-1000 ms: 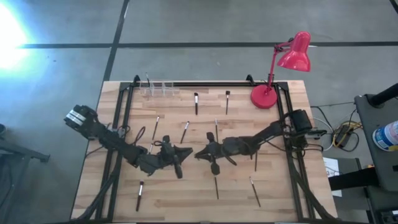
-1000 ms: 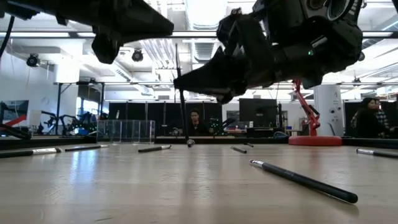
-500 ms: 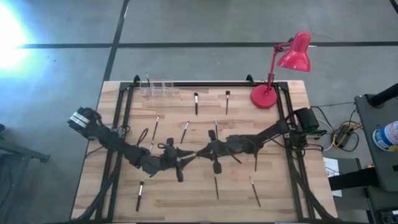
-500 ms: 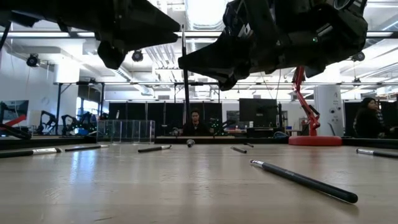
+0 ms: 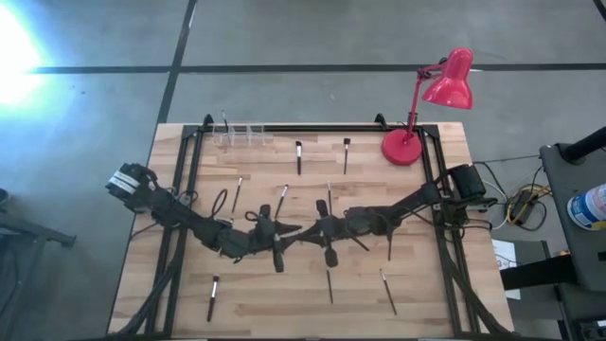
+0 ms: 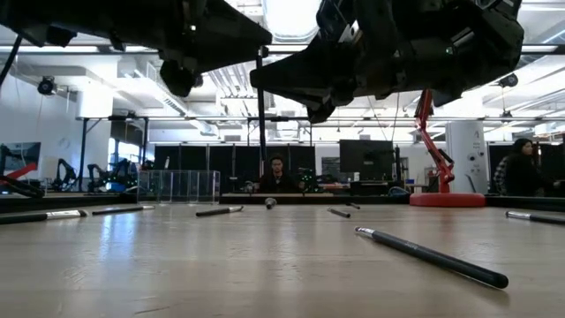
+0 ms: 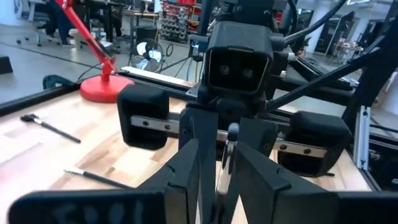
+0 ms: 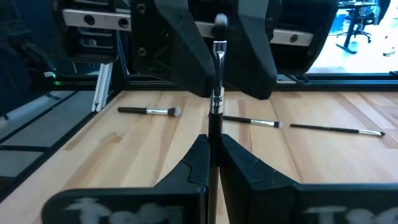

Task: Pick & Place Makeup Brushes
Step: Put the eyeshadow brush into the transparent organizer

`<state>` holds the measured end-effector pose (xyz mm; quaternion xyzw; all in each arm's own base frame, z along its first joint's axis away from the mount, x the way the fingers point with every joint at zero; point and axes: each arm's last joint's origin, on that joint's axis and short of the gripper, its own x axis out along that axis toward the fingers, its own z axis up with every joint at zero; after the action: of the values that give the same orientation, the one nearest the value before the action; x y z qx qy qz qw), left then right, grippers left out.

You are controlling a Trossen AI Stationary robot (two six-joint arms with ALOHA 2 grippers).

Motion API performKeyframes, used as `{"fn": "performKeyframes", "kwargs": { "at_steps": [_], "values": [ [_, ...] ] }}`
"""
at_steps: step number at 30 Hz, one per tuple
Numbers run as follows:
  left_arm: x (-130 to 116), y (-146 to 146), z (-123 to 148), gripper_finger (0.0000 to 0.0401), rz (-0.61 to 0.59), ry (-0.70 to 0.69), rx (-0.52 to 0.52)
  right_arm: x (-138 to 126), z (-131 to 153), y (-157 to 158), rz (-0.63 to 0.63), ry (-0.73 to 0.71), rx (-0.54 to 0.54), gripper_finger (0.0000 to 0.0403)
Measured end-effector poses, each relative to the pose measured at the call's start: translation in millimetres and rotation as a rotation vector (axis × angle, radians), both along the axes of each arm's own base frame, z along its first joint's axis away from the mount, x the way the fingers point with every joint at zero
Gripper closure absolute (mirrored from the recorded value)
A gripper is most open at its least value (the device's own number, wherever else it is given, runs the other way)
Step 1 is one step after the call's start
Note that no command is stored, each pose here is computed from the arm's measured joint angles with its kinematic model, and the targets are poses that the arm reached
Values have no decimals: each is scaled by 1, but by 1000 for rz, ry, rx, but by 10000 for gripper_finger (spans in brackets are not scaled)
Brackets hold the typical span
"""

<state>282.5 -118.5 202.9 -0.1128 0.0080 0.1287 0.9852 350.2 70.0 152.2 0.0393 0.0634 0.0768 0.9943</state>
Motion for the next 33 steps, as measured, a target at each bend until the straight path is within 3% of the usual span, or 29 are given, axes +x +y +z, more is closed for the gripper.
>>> {"fn": "performKeyframes", "kwargs": {
  "at_steps": [3, 7, 11, 17, 22, 26, 33],
  "values": [
    [1, -1, 2, 325, -3, 1, 24, 0, 0, 0, 0, 0, 0, 390],
    [2, -1, 3, 384, -19, 3, 43, 0, 0, 0, 1, -3, 7, 388],
    [2, -1, 5, 391, -12, 1, 63, 0, 1, 0, -7, -8, 36, 359],
    [-6, 8, 22, 394, 133, -10, 113, -1, -1, -3, -61, 32, 38, 290],
    [-21, 32, 44, 394, 335, 39, 138, -9, -7, -12, -107, 160, -32, 256],
    [-35, 66, 55, 394, 475, 99, 101, -20, -10, -22, -166, 193, -53, 273],
    [-60, 147, 66, 394, 779, 182, 64, -37, -12, -30, -201, 208, -62, 344]
  ]
}}
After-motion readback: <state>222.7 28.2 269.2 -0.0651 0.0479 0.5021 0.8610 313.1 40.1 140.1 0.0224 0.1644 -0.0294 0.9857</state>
